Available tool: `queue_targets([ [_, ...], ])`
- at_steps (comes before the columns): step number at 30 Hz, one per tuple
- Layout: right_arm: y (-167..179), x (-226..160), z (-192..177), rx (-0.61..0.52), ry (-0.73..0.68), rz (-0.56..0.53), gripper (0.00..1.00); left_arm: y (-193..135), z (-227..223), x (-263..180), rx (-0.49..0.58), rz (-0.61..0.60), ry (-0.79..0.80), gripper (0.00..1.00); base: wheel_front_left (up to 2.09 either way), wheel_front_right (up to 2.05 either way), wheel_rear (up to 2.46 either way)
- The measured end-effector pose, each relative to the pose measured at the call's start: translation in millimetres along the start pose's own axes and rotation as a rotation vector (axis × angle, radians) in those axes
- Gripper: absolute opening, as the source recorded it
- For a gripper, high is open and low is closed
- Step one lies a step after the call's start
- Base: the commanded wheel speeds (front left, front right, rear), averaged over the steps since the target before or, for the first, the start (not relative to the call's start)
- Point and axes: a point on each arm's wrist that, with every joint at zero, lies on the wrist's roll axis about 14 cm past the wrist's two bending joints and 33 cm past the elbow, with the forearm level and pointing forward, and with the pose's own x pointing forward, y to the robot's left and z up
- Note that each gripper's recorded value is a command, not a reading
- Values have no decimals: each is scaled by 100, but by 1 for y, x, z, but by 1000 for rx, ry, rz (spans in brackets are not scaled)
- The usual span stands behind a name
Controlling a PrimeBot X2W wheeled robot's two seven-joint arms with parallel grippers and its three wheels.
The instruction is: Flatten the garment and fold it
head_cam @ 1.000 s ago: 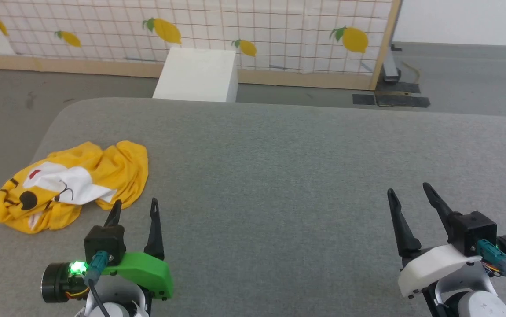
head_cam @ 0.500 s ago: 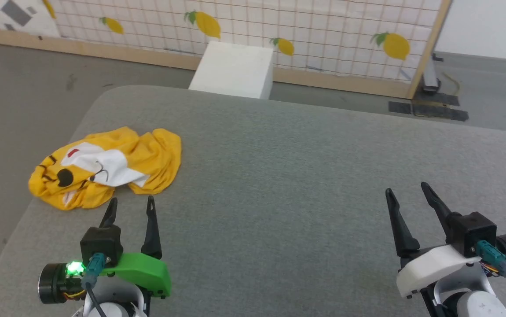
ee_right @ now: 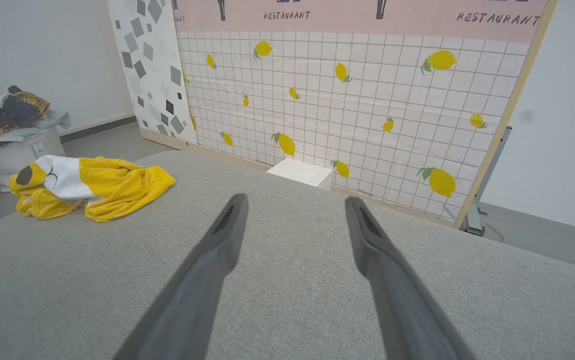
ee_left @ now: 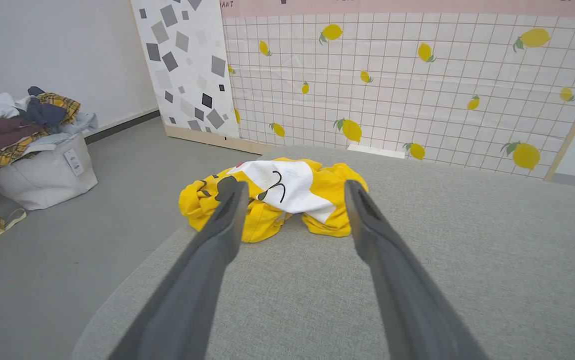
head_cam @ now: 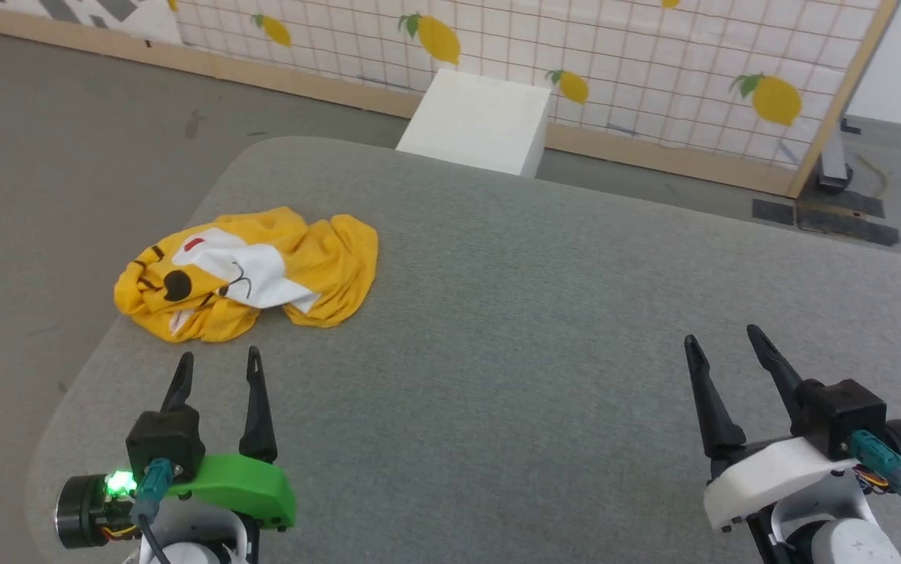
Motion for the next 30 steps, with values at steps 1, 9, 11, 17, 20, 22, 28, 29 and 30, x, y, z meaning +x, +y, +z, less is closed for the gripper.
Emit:
queue_targets([
  [1, 2, 1, 0, 1, -4, 6, 100, 2, 0, -1, -3, 8, -1, 100, 0, 0, 0],
  [9, 16, 9, 0, 12, -11, 51, 100, 16, 1, -9, -1, 49, -12, 100, 0, 0, 0],
  [11, 20, 11, 0, 13, -10, 61, 100, 19, 1, -10, -7, 61, -13, 100, 0, 0, 0],
  [17, 30, 16, -1, 20, -13, 93, 100, 28, -1, -16, -12, 91, -12, 100, 0, 0, 0],
  [20, 35, 19, -3, 23, -10, 108, 100, 33, -4, -20, -14, 110, -4, 100, 0, 0, 0],
  [22, 38, 21, -4, 28, -9, 119, 100, 36, -5, -22, -11, 123, -1, 100, 0, 0, 0],
  [28, 50, 27, -4, 35, -14, 155, 100, 46, -6, -29, -11, 161, -3, 100, 0, 0, 0],
  [29, 53, 28, -4, 35, -14, 162, 100, 48, -6, -30, -12, 170, -4, 100, 0, 0, 0],
  [30, 55, 28, -4, 36, -13, 168, 100, 50, -6, -32, -14, 177, -3, 100, 0, 0, 0],
])
